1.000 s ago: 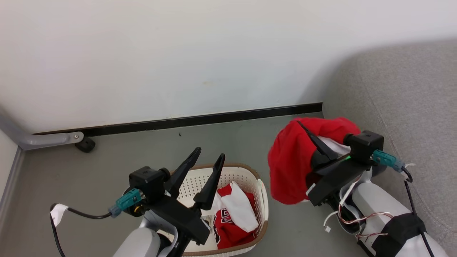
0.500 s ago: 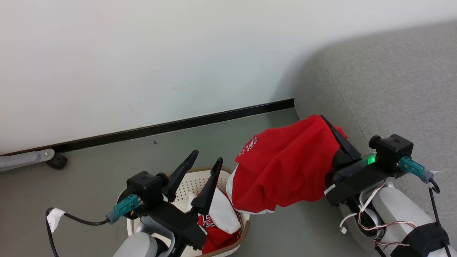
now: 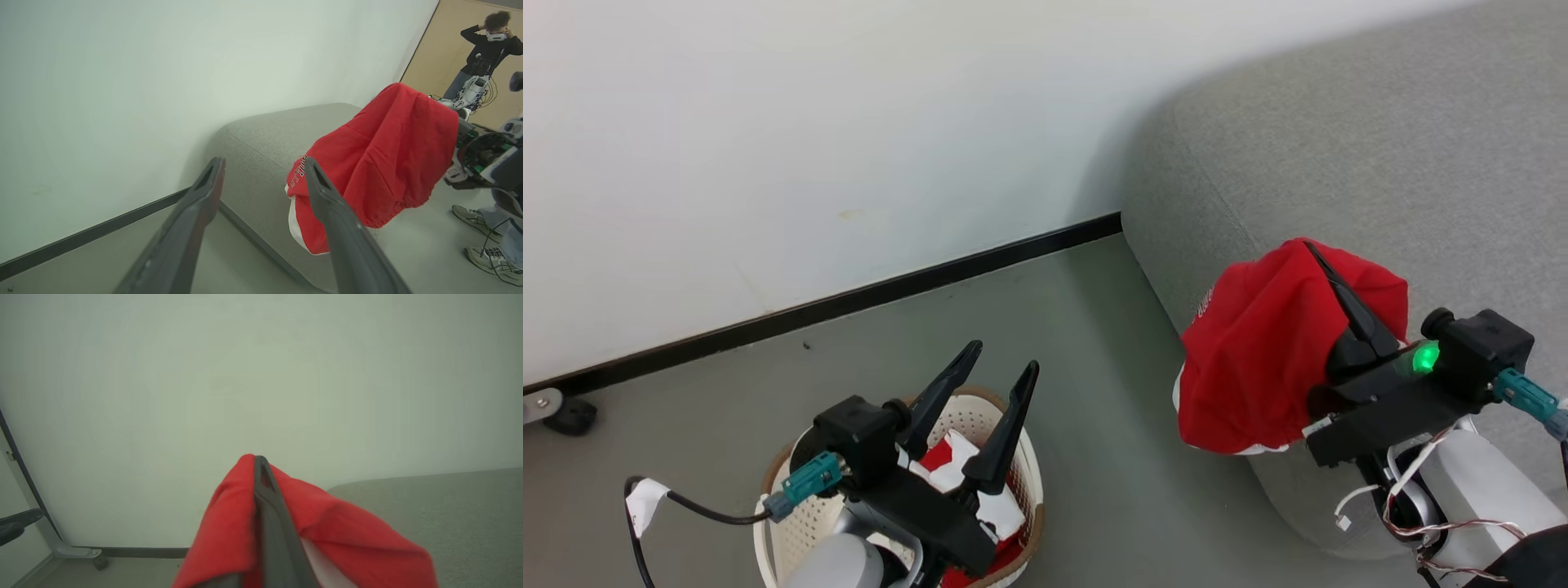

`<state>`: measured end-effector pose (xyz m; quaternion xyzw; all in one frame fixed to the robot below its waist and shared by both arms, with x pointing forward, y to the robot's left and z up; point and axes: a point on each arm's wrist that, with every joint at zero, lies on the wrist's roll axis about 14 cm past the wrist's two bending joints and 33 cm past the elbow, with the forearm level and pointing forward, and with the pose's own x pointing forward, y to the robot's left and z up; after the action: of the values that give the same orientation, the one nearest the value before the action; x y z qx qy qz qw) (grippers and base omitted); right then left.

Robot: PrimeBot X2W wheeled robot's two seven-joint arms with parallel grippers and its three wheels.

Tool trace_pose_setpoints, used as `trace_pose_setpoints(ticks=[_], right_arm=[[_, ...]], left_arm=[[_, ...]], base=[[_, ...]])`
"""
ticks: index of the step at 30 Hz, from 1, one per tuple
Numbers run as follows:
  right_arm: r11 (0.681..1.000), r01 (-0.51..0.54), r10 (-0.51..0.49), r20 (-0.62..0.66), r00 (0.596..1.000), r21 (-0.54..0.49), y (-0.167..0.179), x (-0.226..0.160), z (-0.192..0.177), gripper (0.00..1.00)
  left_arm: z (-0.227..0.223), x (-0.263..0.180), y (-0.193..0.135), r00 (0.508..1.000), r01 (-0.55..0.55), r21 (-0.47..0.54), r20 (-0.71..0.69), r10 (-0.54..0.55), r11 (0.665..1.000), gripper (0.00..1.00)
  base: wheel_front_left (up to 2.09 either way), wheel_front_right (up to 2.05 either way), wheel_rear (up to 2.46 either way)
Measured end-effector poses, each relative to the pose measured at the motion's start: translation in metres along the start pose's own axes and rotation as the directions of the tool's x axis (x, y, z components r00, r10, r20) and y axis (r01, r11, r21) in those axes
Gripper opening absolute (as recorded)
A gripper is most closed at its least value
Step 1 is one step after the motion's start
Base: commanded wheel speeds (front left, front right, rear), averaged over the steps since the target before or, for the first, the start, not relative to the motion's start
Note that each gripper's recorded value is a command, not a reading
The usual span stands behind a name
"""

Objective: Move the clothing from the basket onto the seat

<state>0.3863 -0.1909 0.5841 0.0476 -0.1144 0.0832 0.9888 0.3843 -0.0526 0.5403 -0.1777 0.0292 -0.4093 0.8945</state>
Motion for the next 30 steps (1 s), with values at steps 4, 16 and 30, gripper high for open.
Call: trace_pose_setpoints(ticks=[4, 16, 30], right_arm=[[0.999, 0.043, -0.043, 0.014, 0.999, -0.003, -0.011, -0.008, 0.005, 0.00], [0.985, 0.165, -0.163, 0.041, 0.986, -0.055, -0.045, -0.037, 0.019, 0.00], [0.959, 0.267, -0.263, 0.058, 0.963, -0.091, -0.073, -0.053, 0.027, 0.00]], left_arm=[[-0.004, 0.005, -0.006, 1.000, 0.029, 0.002, -0.012, -0.029, 1.000, 1.00], [-0.021, 0.025, -0.033, 0.988, 0.144, -0.018, -0.053, -0.145, 0.989, 1.00], [-0.032, 0.040, -0.038, 0.978, 0.194, -0.038, -0.073, -0.196, 0.980, 1.00]], base=[[0.00, 0.00, 0.00], [0.00, 0.00, 0.00], [0.00, 0.00, 0.00]])
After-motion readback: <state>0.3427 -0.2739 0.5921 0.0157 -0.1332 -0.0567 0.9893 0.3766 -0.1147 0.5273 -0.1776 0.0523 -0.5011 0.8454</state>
